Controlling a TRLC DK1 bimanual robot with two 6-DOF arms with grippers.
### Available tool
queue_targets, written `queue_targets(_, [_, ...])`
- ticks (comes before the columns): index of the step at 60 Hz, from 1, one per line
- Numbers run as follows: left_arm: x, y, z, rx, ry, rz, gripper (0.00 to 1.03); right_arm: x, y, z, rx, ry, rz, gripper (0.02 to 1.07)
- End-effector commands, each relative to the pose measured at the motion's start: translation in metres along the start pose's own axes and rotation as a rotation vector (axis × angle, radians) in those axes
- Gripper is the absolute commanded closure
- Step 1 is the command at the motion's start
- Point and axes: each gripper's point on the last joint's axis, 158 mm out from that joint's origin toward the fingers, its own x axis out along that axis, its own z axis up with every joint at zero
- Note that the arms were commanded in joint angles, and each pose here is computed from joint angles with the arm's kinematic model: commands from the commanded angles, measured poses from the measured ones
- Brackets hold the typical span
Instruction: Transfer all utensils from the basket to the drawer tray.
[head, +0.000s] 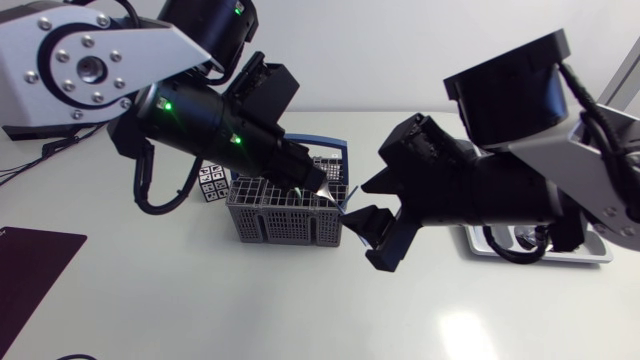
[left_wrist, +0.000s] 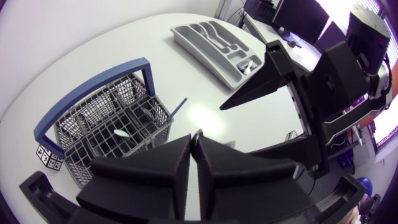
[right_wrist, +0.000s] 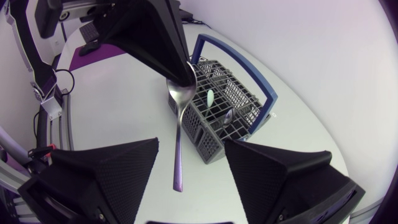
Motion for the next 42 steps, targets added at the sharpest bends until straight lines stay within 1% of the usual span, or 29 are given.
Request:
queue_targets(1, [-0.001,-0.001,0.009,-0.035,-0.006,-0.019,0.98,0.006,0.0,0.012,0.009,-0.017,0.005,0.49])
queue_targets(7, [-0.001,-0.005,0.009,-0.038,-0.005,-0.042,0.98,0.011,0.0,0.013,0.008,-0.011,0.006,0.57])
queue_targets(15, [-0.001,-0.007,0.008,-0.046,0.001,-0.062,0.98,0.017,0.0,0.012,0.006,0.002,0.008,0.57])
queue_targets(19, [-0.002,-0.006,0.009,-0.048,0.0,-0.063,0.98,0.02,0.0,0.011,0.001,0.007,0.011,0.64])
queue_targets(24, [-0.002,-0.006,0.008,-0.051,0.001,-0.067,0.98,0.021,0.0,0.011,0.001,0.009,0.009,0.66])
queue_targets(40, [-0.002,-0.004,0.007,-0.056,0.005,-0.065,0.98,0.022,0.001,0.01,-0.012,0.016,0.009,0.97])
queue_targets(42, [-0.002,-0.004,0.007,-0.056,0.004,-0.065,0.98,0.022,0.002,0.01,-0.012,0.014,0.011,0.97])
